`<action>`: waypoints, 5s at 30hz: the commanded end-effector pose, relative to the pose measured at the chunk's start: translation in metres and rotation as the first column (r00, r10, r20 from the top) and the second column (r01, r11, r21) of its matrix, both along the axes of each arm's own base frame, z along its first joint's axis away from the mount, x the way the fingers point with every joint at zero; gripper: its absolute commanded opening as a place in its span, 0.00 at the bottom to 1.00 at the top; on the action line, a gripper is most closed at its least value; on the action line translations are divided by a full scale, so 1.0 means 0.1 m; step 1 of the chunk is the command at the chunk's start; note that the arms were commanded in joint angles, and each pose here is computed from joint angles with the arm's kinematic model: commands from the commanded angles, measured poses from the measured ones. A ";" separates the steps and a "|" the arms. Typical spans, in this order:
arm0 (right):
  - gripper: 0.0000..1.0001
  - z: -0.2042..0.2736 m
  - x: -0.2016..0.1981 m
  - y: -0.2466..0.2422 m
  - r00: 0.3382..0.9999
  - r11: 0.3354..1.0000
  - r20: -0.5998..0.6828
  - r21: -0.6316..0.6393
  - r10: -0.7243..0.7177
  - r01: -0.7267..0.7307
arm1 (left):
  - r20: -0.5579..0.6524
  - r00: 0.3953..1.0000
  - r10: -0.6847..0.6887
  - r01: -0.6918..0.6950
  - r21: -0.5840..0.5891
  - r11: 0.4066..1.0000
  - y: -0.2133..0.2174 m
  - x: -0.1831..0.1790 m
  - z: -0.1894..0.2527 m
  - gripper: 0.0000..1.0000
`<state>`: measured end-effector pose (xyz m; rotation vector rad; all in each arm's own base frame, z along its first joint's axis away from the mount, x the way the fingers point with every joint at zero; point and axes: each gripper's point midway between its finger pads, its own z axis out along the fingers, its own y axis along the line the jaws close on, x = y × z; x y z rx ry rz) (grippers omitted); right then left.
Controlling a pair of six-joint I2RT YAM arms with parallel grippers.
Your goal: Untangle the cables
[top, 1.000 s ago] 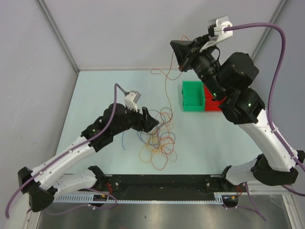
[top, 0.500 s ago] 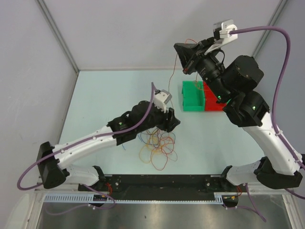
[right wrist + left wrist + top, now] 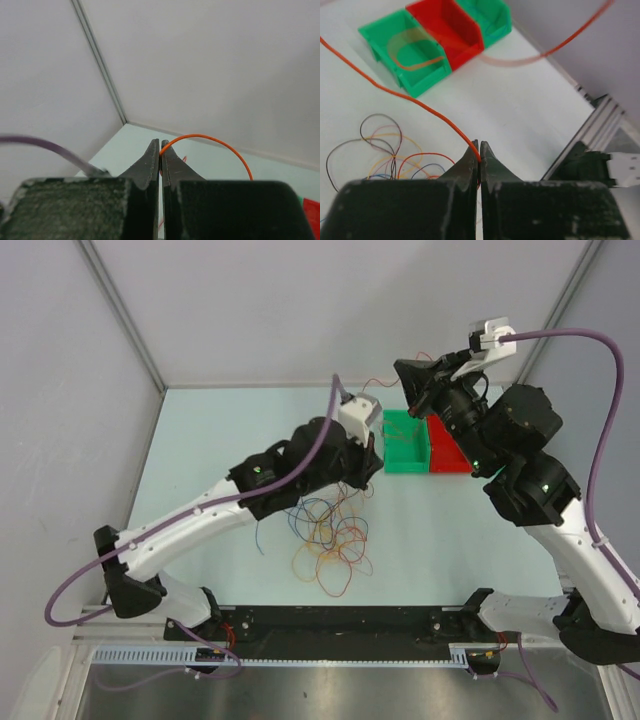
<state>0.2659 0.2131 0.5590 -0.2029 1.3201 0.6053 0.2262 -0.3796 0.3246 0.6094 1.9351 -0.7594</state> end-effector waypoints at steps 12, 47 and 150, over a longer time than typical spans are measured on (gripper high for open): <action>0.00 -1.10 -0.25 0.40 0.911 0.958 -0.298 0.122 0.284 -0.259 | 0.038 0.998 0.048 -0.039 -0.215 0.976 0.45 -0.07 1.29 0.00; 0.33 -1.42 -0.58 0.76 0.863 0.905 -0.299 0.003 0.407 -0.426 | -0.203 0.979 0.008 -0.084 -0.368 0.926 0.49 0.00 1.16 0.00; 0.00 1.49 1.07 -0.77 0.862 0.916 0.312 0.170 -0.399 0.363 | -0.088 0.903 0.421 -0.423 0.000 0.906 2.52 -0.60 -0.89 1.00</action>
